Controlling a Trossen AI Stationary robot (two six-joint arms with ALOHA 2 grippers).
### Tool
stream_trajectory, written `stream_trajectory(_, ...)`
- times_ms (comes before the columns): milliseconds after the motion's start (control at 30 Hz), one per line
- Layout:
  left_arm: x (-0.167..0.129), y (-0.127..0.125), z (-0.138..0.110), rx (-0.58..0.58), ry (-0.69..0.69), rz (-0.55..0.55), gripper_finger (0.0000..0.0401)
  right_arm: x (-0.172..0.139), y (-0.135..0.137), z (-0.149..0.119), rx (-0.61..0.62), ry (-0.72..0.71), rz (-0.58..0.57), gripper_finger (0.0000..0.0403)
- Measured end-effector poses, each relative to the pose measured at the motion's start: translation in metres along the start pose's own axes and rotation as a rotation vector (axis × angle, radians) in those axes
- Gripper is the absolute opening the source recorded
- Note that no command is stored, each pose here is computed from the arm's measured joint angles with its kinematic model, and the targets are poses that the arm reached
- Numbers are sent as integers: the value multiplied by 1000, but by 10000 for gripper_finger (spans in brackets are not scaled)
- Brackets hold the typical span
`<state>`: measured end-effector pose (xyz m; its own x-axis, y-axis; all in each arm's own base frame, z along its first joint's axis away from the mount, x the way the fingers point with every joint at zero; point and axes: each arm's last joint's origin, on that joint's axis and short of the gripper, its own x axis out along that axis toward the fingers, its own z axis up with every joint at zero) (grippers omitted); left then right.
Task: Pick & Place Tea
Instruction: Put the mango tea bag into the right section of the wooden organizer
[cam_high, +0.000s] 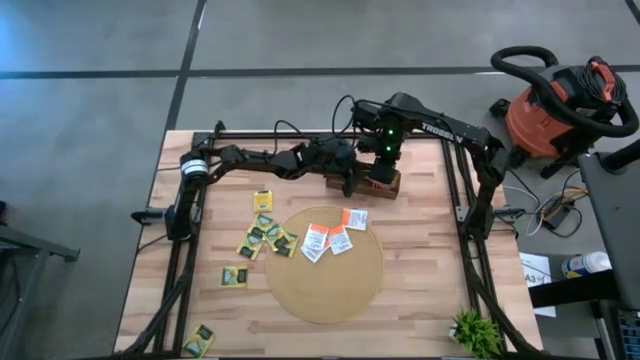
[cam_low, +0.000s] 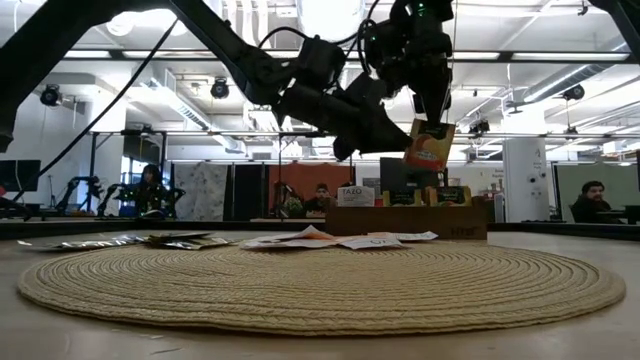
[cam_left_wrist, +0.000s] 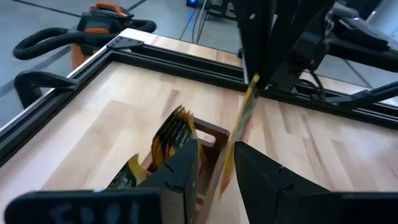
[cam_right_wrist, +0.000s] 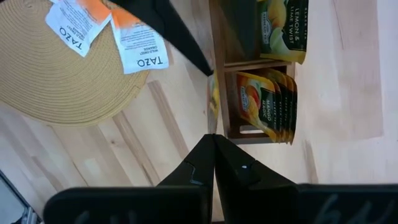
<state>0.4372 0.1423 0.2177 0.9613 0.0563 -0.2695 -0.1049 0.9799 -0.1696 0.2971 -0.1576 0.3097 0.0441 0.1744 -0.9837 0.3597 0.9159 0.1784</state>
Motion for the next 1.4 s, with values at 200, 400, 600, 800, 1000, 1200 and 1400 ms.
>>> stream_trajectory(200,0,0,1,5,-13,-9,99,0,0,0,-7,0,1,8)
stream_trajectory(400,0,-2,2,7,-18,-36,99,0,-1,0,-8,3,-25,8)
stream_trajectory(600,1,-3,1,8,-15,-74,99,0,-1,1,-9,-1,-38,8)
stream_trajectory(800,1,-5,3,34,-31,-83,99,-6,0,2,-14,-32,-51,8)
stream_trajectory(1000,1,-5,3,35,-30,-87,99,-17,2,3,-20,-68,-56,8)
stream_trajectory(1200,1,-5,1,30,-15,-86,99,-10,0,2,-18,-35,-52,8)
stream_trajectory(1400,-2,-1,-2,5,50,-69,99,-4,-4,0,-51,7,-145,8)
